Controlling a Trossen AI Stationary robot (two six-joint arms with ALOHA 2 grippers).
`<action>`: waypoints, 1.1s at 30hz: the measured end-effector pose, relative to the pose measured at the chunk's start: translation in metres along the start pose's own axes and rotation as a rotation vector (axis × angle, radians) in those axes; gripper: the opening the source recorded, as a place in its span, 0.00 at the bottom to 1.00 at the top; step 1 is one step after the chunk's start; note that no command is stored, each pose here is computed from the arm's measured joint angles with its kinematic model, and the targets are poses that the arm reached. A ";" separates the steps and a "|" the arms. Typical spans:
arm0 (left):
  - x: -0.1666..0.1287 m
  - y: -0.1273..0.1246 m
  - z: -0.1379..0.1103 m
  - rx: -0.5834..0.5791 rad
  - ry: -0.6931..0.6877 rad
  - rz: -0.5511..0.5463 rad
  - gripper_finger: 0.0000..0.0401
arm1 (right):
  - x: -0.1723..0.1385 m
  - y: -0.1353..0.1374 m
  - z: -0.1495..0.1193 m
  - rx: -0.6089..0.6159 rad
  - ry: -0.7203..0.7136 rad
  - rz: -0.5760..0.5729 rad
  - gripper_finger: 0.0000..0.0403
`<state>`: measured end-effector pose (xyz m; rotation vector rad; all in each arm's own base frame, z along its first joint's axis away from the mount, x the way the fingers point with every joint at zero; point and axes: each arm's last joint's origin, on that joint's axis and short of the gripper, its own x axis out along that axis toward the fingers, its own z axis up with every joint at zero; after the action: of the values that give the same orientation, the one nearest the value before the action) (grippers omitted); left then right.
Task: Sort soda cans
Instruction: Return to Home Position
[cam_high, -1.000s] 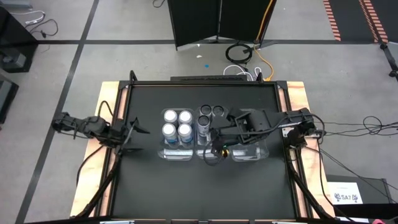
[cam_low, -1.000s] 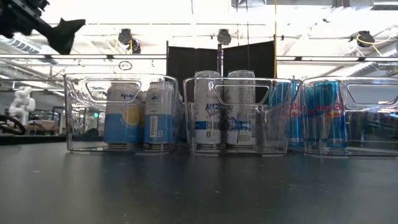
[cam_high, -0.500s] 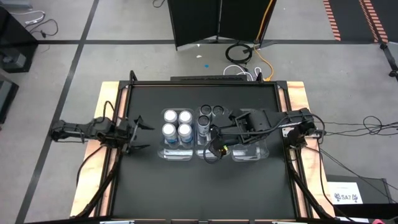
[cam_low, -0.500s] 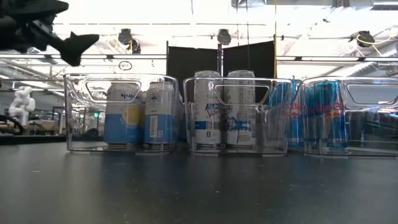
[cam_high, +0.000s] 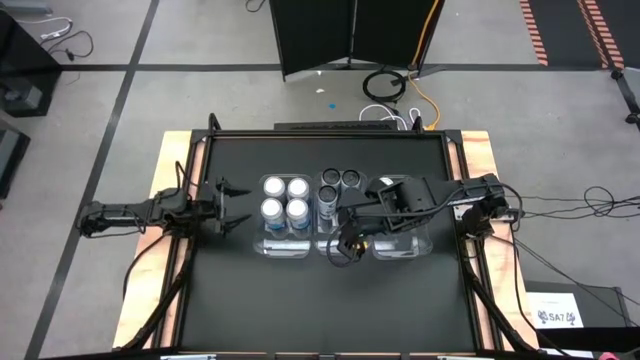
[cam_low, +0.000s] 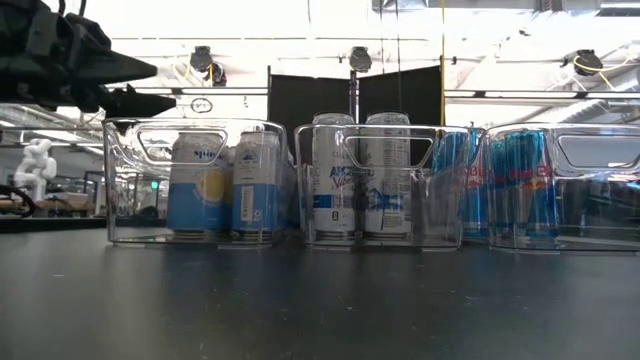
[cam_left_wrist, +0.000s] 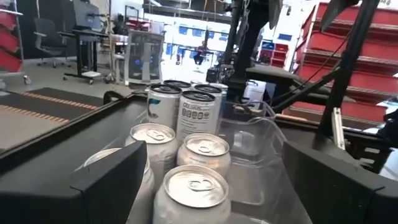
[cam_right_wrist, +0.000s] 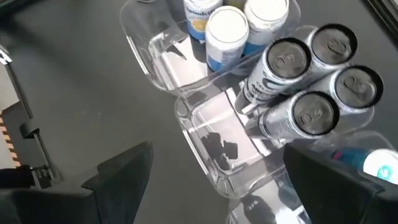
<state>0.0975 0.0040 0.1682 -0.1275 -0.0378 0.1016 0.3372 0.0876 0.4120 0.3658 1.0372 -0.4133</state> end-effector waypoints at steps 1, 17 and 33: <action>0.000 0.000 0.000 -0.007 -0.001 0.000 0.95 | 0.000 0.000 0.000 -0.009 -0.005 0.005 0.88; 0.000 0.000 0.000 -0.023 0.001 -0.002 0.95 | 0.019 0.007 -0.011 -0.152 -0.034 -0.152 0.88; 0.000 0.000 0.000 -0.023 0.000 -0.003 0.95 | 0.097 -0.016 -0.078 -0.162 -0.194 -0.045 0.88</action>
<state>0.0976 0.0038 0.1680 -0.1508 -0.0393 0.0981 0.3147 0.0959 0.2889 0.1545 0.8838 -0.3945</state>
